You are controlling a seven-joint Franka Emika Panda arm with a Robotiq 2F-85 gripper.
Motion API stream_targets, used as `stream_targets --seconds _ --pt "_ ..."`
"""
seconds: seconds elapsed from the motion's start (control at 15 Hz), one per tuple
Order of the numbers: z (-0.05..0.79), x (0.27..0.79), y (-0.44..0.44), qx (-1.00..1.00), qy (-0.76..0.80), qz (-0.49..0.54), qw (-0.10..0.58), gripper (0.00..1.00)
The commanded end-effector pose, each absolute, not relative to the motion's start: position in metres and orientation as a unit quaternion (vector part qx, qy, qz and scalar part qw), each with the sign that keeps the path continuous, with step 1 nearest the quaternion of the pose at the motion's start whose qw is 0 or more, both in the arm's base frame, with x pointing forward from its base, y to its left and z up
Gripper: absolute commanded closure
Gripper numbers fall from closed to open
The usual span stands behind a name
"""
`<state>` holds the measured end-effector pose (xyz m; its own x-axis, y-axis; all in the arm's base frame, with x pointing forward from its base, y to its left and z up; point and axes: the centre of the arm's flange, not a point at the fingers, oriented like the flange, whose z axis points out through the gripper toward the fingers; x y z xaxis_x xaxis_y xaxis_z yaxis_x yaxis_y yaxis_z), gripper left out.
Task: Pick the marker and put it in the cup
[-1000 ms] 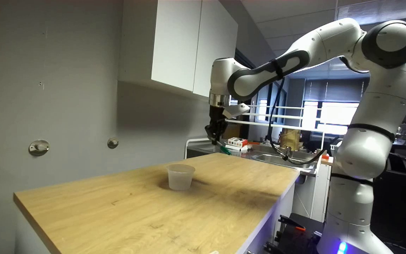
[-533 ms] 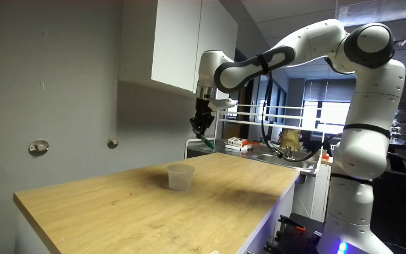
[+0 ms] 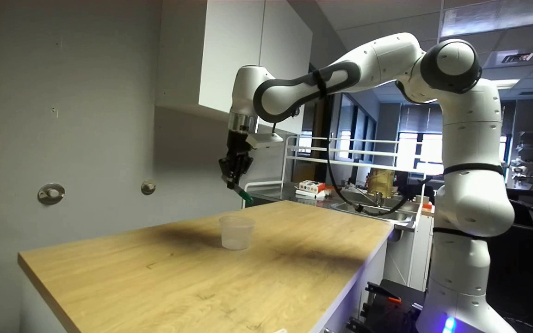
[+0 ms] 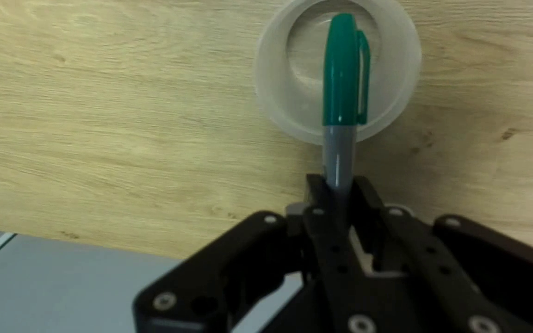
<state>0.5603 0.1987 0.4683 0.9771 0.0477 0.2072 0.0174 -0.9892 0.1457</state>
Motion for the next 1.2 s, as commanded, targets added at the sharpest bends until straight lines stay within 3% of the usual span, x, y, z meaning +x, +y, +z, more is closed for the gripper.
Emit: stream_targets --seconds 0.0,1.13 --pt "0.451 0.591 0.224 0.994 0.057 0.082 0.049 0.93" --pt "0.418 0.607 0.207 0.986 0.133 0.096 0.017 0.94"
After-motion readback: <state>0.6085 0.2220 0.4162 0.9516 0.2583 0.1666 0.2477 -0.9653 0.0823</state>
